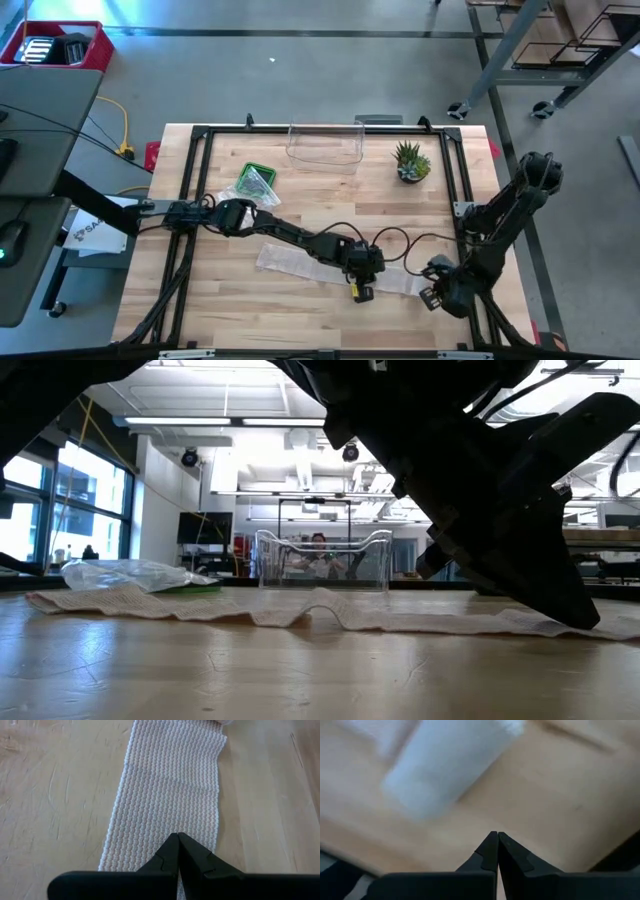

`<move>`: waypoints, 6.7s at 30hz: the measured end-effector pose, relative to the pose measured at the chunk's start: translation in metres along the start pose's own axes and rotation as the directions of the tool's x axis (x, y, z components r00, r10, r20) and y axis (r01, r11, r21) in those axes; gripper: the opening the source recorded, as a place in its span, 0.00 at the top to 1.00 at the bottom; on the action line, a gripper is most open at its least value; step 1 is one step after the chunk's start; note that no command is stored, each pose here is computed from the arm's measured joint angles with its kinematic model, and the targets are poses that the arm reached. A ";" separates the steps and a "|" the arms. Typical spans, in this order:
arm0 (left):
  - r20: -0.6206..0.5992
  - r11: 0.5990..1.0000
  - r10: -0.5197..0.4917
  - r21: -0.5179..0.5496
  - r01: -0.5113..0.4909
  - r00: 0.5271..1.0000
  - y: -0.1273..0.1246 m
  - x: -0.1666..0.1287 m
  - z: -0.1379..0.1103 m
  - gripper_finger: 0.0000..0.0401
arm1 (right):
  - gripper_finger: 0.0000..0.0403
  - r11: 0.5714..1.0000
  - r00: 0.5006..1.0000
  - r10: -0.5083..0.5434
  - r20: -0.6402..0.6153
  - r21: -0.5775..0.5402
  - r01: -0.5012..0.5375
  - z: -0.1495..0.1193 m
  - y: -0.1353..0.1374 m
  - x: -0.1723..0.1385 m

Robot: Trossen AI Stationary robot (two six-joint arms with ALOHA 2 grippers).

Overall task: Roll bandage
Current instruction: Roll the bandage

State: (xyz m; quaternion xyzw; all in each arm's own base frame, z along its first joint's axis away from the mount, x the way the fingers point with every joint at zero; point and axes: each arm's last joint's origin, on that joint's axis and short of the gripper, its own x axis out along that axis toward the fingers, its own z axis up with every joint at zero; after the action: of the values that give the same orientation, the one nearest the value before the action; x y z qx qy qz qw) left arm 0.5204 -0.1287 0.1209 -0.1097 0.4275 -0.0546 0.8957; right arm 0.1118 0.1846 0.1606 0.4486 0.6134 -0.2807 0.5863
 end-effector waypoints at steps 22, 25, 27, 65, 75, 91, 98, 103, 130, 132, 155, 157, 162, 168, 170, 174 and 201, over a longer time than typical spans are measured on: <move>-0.033 1.000 0.009 0.015 -0.009 0.999 0.002 0.000 -0.003 1.00 | 1.00 0.989 0.985 0.130 0.110 0.057 -0.137 0.025 0.005 0.012; -0.038 1.000 0.008 0.015 -0.008 0.999 0.002 0.000 -0.003 1.00 | 1.00 0.982 0.978 0.173 0.116 0.063 -0.181 0.026 0.010 0.011; -0.042 1.000 0.009 0.018 -0.009 0.999 0.002 -0.001 -0.003 1.00 | 1.00 0.980 0.975 0.182 0.127 0.059 -0.191 0.026 0.012 0.009; -0.301 0.955 0.127 0.294 -0.035 0.945 0.029 -0.034 -0.008 1.00 | 1.00 0.959 0.910 0.259 0.324 0.028 -0.283 0.050 0.033 -0.005; -0.211 0.977 0.106 0.204 -0.062 0.972 0.025 -0.030 -0.001 1.00 | 1.00 0.950 0.895 0.296 0.335 -0.002 -0.313 0.057 0.040 -0.005; -0.264 0.954 0.119 0.297 -0.037 0.957 0.008 -0.038 -0.009 1.00 | 1.00 0.958 0.901 0.273 0.336 -0.011 -0.286 0.058 0.045 0.008; -0.393 0.958 0.167 0.283 -0.053 0.905 0.024 -0.047 -0.015 1.00 | 1.00 0.958 0.903 0.272 0.334 -0.010 -0.285 0.058 0.045 0.008; -0.399 0.962 0.157 0.268 -0.048 0.903 0.025 -0.054 -0.012 1.00 | 1.00 0.961 0.907 0.266 0.326 -0.009 -0.278 0.058 0.045 0.008; -0.261 0.949 0.241 0.265 -0.171 0.935 0.030 -0.160 -0.020 1.00 | 1.00 0.955 0.901 0.282 0.330 -0.008 -0.296 0.058 0.046 0.008; -0.242 0.954 0.252 0.226 -0.198 0.937 0.032 -0.175 -0.039 1.00 | 1.00 0.955 0.901 0.282 0.329 -0.010 -0.295 0.058 0.046 0.008; -0.402 0.982 0.167 -0.008 -0.186 0.900 0.011 -0.209 -0.188 1.00 | 1.00 0.961 0.922 0.262 0.284 0.007 -0.275 0.057 0.045 0.009; -0.404 0.981 0.173 -0.007 -0.192 0.898 0.011 -0.209 -0.188 1.00 | 1.00 0.963 0.923 0.258 0.284 0.008 -0.271 0.057 0.045 0.009; -0.413 0.977 0.201 0.020 -0.211 0.889 0.013 -0.209 -0.190 1.00 | 1.00 0.964 0.928 0.254 0.271 0.009 -0.266 0.057 0.044 0.009; -0.446 0.972 0.220 0.023 -0.235 0.868 0.015 -0.211 -0.193 1.00 | 1.00 0.965 0.931 0.252 0.263 0.010 -0.264 0.056 0.044 0.009; -0.458 0.969 0.225 0.010 -0.249 0.860 0.016 -0.210 -0.196 1.00 | 1.00 0.965 0.932 0.251 0.261 0.010 -0.263 0.056 0.044 0.009; -0.513 0.962 0.217 -0.034 -0.273 0.831 0.020 -0.211 -0.206 1.00 | 1.00 0.965 0.932 0.252 0.261 0.010 -0.263 0.056 0.044 0.009; -0.746 0.892 0.070 -0.251 -0.377 0.662 0.031 -0.219 -0.242 1.00 | 1.00 0.964 0.931 0.255 0.260 0.010 -0.267 0.056 0.045 0.009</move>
State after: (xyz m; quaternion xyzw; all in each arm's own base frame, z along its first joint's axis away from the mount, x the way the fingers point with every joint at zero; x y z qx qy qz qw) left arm 0.1950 -0.0931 0.1306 -0.1984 0.7556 0.1045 0.6155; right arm 0.1783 0.1574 0.1514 0.4992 0.4610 -0.2695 0.6824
